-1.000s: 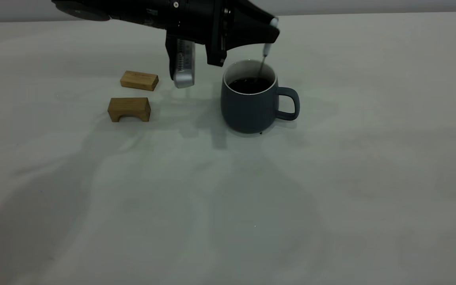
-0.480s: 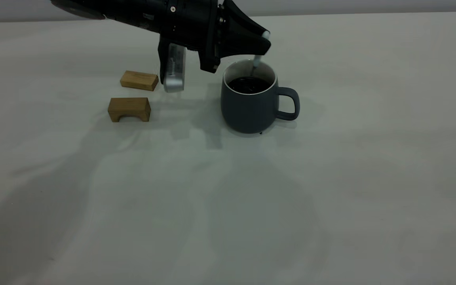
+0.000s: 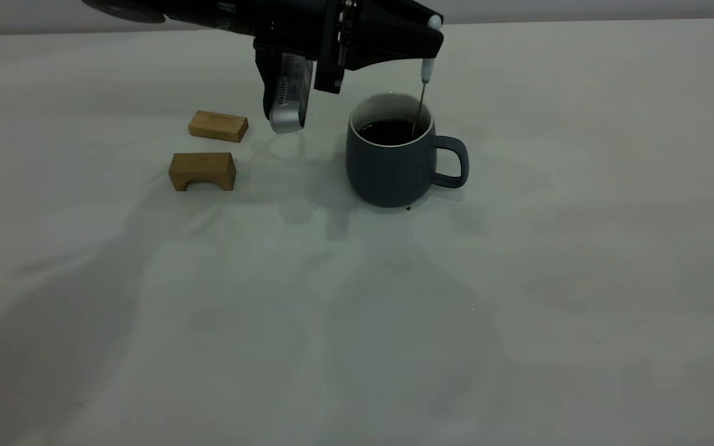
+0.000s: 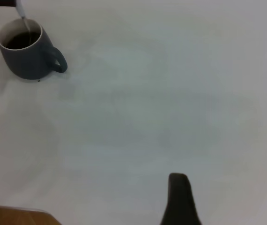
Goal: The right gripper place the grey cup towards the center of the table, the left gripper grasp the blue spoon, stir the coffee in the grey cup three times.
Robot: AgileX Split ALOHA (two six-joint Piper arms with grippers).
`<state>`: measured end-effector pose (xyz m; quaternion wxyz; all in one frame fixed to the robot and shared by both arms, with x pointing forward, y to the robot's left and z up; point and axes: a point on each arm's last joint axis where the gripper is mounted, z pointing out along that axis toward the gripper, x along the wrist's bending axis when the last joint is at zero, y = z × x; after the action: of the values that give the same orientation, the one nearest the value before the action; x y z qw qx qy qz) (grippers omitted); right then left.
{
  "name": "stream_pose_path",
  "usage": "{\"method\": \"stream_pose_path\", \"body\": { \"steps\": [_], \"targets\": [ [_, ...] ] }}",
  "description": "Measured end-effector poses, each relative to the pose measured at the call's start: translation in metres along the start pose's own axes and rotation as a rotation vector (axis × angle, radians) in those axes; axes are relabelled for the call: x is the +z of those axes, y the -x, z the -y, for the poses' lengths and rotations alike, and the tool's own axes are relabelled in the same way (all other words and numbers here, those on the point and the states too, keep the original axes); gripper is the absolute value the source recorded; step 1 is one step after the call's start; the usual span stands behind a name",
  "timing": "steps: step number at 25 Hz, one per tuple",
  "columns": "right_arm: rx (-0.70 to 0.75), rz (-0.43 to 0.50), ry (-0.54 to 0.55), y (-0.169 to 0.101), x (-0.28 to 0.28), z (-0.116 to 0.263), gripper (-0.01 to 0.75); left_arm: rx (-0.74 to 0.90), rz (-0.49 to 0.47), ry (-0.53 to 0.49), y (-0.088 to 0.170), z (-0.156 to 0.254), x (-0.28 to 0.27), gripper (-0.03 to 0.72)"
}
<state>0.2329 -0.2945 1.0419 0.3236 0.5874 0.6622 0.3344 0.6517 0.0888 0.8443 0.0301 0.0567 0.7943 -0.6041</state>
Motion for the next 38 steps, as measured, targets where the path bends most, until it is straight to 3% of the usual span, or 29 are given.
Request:
{"method": "stream_pose_path", "body": {
  "steps": [6, 14, 17, 22, 28, 34, 38],
  "targets": [
    [0.0, 0.0, 0.0, 0.0, 0.0, 0.0, 0.591, -0.111, -0.022, 0.063, 0.002, -0.011, -0.019, 0.173],
    [0.0, 0.0, 0.0, 0.0, 0.0, 0.0, 0.591, 0.039, 0.002, 0.073, 0.008, -0.015, -0.032, 0.183],
    [0.0, 0.0, 0.0, 0.0, 0.0, 0.0, 0.591, 0.14, -0.007, 0.075, 0.008, -0.015, -0.033, 0.259],
    [0.0, 0.0, 0.0, 0.0, 0.0, 0.0, 0.591, 0.33, -0.067, 0.093, 0.004, -0.016, -0.033, 0.457],
    [0.0, 0.0, 0.0, 0.0, 0.0, 0.0, 0.591, 0.709, -0.226, 0.215, 0.011, 0.015, -0.05, 0.512],
    [0.0, 0.0, 0.0, 0.0, 0.0, 0.0, 0.591, 1.119, -0.299, 0.329, 0.021, 0.098, -0.082, 0.515],
    [-0.001, 0.0, 0.0, 0.0, 0.0, 0.0, 0.591, 1.545, -0.386, 0.368, 0.012, 0.156, -0.116, 0.515]
  ]
}}
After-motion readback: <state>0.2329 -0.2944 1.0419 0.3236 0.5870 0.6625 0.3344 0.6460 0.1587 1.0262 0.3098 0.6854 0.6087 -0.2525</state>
